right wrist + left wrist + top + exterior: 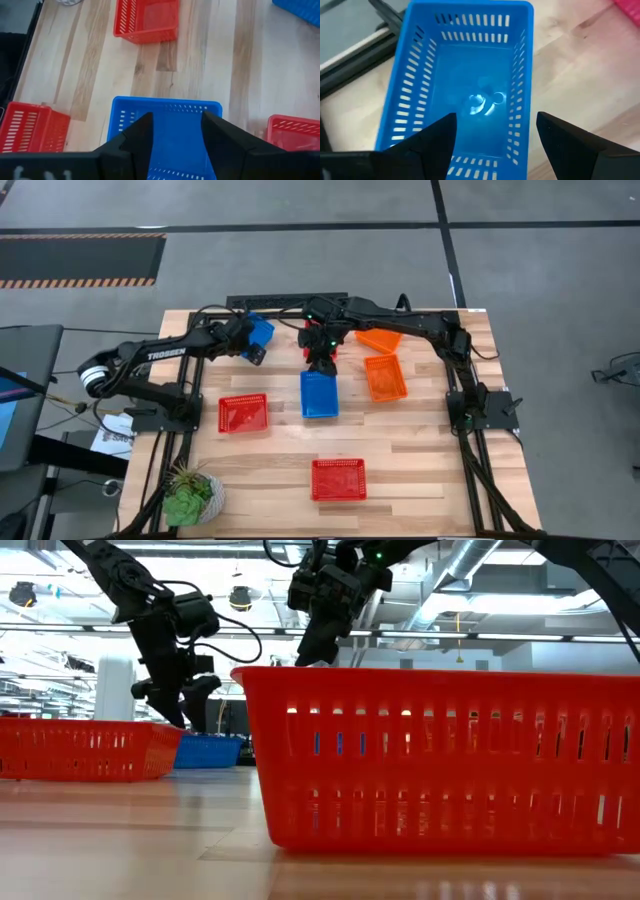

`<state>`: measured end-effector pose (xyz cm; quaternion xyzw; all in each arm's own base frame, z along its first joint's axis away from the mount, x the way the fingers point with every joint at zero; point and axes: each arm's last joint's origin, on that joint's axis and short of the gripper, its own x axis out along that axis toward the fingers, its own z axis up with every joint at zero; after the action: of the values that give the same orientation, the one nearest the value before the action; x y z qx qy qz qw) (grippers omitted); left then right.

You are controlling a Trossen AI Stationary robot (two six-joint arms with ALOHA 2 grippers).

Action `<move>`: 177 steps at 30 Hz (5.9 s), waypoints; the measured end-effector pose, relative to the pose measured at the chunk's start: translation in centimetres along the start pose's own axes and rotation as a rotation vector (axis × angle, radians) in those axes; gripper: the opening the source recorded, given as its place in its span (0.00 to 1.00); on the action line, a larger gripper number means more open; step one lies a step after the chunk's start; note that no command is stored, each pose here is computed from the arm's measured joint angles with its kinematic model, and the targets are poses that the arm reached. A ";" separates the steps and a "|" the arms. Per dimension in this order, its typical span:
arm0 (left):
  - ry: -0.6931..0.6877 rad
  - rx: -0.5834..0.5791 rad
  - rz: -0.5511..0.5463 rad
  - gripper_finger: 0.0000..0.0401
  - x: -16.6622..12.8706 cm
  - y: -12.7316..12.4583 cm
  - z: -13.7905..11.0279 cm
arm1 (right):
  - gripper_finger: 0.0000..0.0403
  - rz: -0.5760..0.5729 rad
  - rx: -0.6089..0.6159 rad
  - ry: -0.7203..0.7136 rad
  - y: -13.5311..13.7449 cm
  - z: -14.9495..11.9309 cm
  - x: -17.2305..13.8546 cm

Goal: Stack baskets by color
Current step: Stack the blue bin into the stacked blue bins

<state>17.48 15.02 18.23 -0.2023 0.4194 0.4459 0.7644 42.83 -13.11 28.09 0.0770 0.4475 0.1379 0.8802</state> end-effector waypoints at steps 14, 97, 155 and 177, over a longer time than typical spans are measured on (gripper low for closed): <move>0.074 -0.046 -0.245 0.66 0.2 -0.8 -0.2 | 0.47 0.002 0.004 0.006 0.0 -0.1 0.0; -0.428 -0.181 -0.397 0.66 -20.2 4.4 -4.0 | 0.43 -0.448 -0.018 -0.321 -5.0 4.8 15.3; -0.398 -0.176 -0.383 0.66 -20.1 4.5 -4.2 | 0.21 -0.532 0.060 -0.189 -5.4 3.3 16.0; -0.398 -0.179 -0.384 0.66 -20.1 4.5 -4.2 | 0.01 -0.505 0.057 -0.061 -3.0 3.5 13.4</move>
<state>6.69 4.19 32.61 -0.2534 0.1742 0.3593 0.8811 53.71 -11.87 19.11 -0.0082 0.4296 -0.1014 0.8973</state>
